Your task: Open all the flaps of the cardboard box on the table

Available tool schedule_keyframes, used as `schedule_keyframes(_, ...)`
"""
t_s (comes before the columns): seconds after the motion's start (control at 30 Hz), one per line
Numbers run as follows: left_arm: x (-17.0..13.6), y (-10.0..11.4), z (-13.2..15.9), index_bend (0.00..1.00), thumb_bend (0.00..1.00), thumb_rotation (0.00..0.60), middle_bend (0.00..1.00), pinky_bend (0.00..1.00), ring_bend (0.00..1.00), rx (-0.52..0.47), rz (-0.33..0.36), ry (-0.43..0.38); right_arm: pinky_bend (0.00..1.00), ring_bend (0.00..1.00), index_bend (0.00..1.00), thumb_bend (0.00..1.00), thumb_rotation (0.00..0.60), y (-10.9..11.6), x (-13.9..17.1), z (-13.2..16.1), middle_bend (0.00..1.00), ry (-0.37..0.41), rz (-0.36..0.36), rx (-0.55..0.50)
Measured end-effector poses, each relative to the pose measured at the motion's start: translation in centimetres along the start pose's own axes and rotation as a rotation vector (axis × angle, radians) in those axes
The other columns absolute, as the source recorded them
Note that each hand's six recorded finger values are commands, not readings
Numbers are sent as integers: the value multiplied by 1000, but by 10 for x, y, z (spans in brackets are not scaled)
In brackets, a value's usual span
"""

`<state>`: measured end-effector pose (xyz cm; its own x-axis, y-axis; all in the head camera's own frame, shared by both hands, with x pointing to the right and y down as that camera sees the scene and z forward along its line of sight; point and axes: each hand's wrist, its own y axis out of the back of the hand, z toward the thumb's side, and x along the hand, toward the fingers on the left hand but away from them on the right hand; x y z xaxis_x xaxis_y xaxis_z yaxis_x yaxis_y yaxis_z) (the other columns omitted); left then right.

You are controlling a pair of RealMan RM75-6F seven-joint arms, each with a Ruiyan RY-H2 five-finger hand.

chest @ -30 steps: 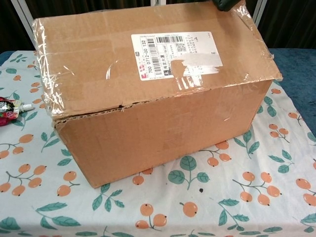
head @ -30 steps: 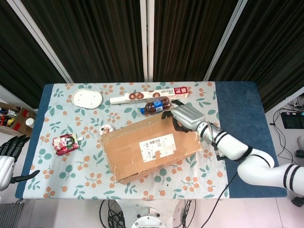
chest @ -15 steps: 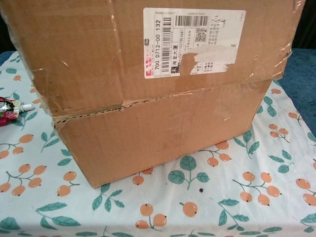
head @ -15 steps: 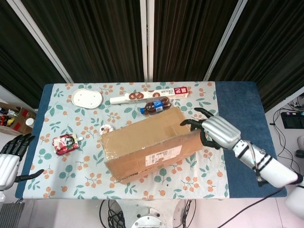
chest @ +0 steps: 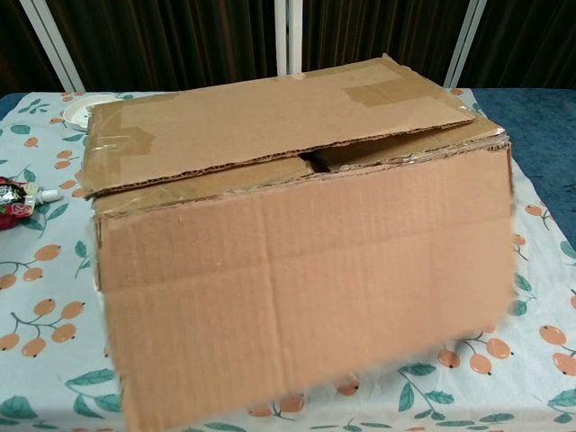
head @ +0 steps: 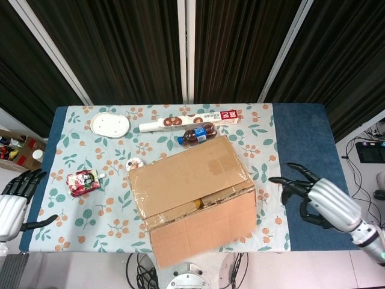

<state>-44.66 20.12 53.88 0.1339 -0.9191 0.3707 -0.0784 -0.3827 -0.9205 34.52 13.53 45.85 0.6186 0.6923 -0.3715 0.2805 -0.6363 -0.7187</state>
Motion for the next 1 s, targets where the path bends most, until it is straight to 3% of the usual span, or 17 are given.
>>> schedule_keyframes(0.03,1,1,3,86,0,473,86,166,70,-4,3,-8,0,201,48,974,600,3,3,-5,329,-19,-21,6)
schedule_keyframes(0.07,1,2,4,86,0,474,86,166,70,-6,5,-13,0,89,18,908,600,7,6,-10,199,-41,-43,13)
schedule_keyframes(0.1,2,2,7,87,0,478,86,166,70,-10,7,-20,0,43,6,837,600,11,9,-19,127,-77,-73,26)
schedule_keyframes(0.17,4,4,13,87,0,478,86,166,70,-20,13,-37,0,0,0,559,600,16,14,-34,11,-141,-121,55)
schedule_keyframes(0.27,10,10,26,87,0,477,86,166,70,-40,25,-71,0,0,0,335,600,23,23,-60,0,-268,-192,130)
schedule_keyframes(0.37,19,18,43,87,0,475,86,166,70,-61,40,-118,0,0,0,236,600,27,33,-86,0,-405,-251,191)
schedule_keyframes(0.5,34,30,75,84,0,473,86,166,70,-109,50,-197,0,0,0,149,600,29,47,-111,0,-534,-334,197)
schedule_keyframes(0.6,49,38,107,80,0,462,86,166,70,-147,41,-272,0,0,0,126,600,34,58,-119,0,-584,-377,204)
schedule_keyframes(0.83,84,44,190,59,0,433,86,166,70,-169,-18,-445,0,0,0,139,600,38,77,-131,0,-641,-409,175)
schedule_keyframes(1.0,109,42,230,49,0,397,84,166,70,-171,-48,-484,0,0,0,147,600,42,93,-138,0,-667,-425,155)
